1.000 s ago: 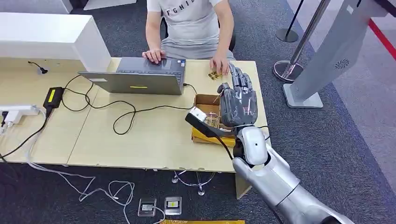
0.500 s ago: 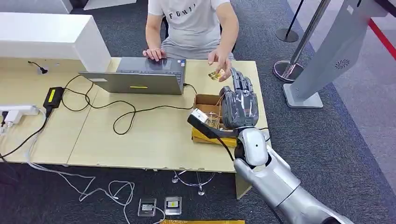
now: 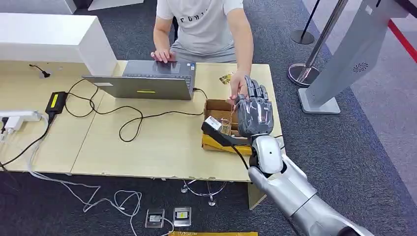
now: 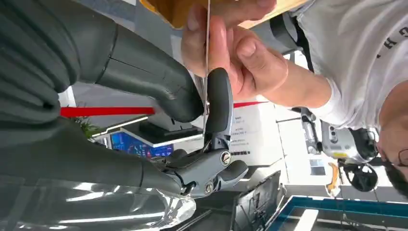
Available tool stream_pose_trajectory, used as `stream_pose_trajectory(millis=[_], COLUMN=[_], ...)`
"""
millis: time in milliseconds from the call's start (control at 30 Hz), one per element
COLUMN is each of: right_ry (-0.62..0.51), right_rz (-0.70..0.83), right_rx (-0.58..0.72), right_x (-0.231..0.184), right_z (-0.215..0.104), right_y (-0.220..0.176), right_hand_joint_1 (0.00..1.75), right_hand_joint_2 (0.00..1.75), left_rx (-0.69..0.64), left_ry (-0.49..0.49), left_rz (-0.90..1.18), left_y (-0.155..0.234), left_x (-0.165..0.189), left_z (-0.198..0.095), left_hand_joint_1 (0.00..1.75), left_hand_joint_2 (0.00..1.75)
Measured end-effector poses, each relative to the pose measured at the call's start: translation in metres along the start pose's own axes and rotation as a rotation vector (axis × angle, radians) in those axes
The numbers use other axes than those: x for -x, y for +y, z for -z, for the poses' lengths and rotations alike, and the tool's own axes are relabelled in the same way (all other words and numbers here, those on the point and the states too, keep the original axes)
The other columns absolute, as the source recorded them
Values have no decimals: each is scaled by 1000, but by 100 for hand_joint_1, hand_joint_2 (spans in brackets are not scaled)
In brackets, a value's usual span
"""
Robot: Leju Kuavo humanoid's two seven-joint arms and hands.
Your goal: Pass the card to the sensor for recognition and then transmit it.
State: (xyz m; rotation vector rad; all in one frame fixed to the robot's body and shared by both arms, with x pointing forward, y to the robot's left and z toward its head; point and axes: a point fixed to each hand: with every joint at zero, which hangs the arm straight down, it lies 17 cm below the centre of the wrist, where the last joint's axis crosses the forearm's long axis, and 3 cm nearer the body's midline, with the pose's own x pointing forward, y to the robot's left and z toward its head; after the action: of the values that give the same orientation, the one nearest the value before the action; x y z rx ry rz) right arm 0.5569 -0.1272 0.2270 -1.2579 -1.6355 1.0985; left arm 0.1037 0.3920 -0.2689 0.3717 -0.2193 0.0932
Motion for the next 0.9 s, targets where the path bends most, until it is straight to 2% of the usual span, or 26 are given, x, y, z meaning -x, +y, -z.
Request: stream_pose_trajectory(millis=[100, 133, 167, 567, 700, 900], right_ry=[4, 5, 8, 36, 93, 273], right_rz=[-5, -7, -11, -65, 83, 278], right_rx=[-5, -7, -7, 17, -30, -74], right_x=[2, 3, 4, 14, 24, 73], right_z=[0, -1, -1, -2, -2, -2], right_y=[2, 3, 4, 5, 14, 24], right_hand_joint_1=[175, 82, 0, 0, 0, 0], right_hand_joint_2=[175, 175, 175, 175, 175, 175], left_rx=[1, 1, 2, 2, 9, 8], left_ry=[0, 0, 0, 0, -1, 3], left_rz=[-1, -1, -1, 2, 5, 2], left_y=[0, 0, -1, -1, -2, -1], left_x=[0, 0, 0, 0, 0, 1], left_z=[0, 0, 0, 0, 0, 0], left_hand_joint_1=[0, 0, 0, 0, 0, 0], left_hand_joint_2=[0, 0, 0, 0, 0, 0])
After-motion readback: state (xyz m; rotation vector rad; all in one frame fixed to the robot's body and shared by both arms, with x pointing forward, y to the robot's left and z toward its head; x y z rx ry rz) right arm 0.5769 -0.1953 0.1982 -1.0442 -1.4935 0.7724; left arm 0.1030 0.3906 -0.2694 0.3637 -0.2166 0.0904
